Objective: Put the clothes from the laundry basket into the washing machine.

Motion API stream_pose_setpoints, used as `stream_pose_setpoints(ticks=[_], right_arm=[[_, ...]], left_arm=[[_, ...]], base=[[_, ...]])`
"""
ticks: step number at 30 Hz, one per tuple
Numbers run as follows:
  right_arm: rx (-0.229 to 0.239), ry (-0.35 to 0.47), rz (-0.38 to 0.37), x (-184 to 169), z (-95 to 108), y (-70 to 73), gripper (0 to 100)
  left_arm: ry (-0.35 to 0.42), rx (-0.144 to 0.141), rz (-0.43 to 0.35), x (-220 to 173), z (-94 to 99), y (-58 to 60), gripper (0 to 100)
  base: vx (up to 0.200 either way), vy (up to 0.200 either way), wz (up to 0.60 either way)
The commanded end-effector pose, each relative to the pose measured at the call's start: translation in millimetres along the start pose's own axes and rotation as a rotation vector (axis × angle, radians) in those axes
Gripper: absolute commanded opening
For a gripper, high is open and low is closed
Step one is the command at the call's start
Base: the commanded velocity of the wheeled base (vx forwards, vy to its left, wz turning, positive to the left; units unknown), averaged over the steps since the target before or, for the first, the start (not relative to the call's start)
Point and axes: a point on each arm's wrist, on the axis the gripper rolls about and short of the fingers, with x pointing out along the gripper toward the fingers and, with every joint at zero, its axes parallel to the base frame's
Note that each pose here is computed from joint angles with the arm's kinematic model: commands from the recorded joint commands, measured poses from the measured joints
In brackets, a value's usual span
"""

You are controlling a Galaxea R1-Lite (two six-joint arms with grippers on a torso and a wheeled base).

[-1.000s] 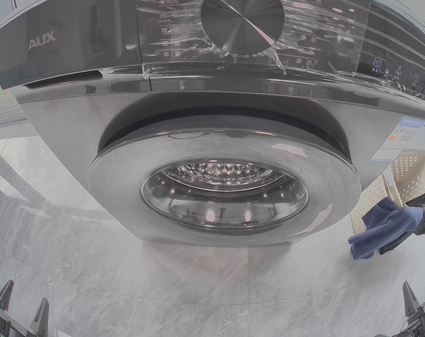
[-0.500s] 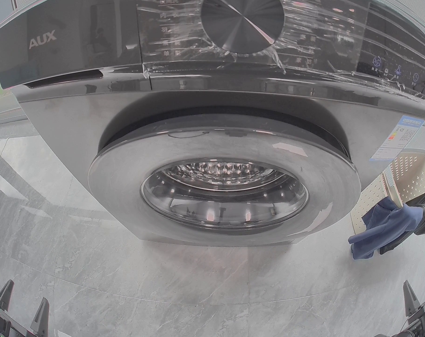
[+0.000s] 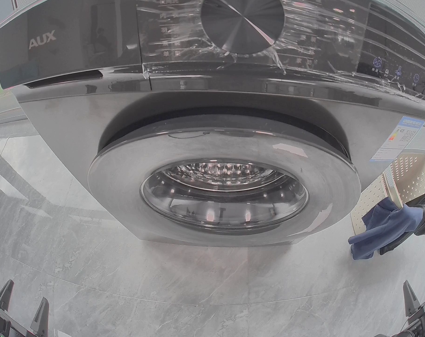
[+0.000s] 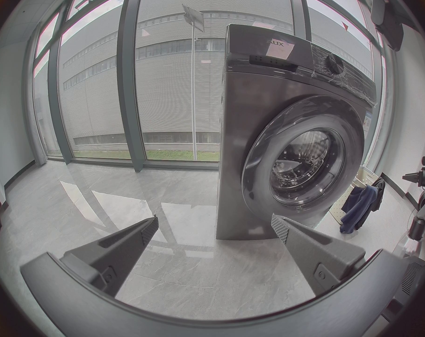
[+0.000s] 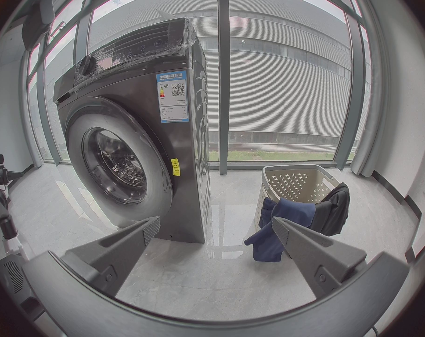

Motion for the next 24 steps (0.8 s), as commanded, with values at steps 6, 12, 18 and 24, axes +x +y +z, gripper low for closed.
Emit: stream_pose_setpoints(ticks=[6,12,18,24], right_arm=[[0.004,-0.021,0.007,-0.2,-1.6,0.1,100],[-0.004,-0.131,0.057,-4.4,68.8,1.0,100],[0.015,0.199,0.222,47.4,69.3,5.2,100],[-0.05,0.314,0.417,84.1,72.4,13.3,100]], left_arm=[[0.008,-0.001,0.0,0.5,-4.7,0.1,100],[0.008,0.001,0.0,0.5,-4.7,0.1,100],[0.008,-0.001,0.0,0.5,-4.7,0.1,100],[0.008,0.001,0.0,0.5,-4.7,0.1,100]], base=[[0.0,0.0,0.0],[0.0,0.0,0.0],[0.0,0.0,0.0],[0.0,0.0,0.0]])
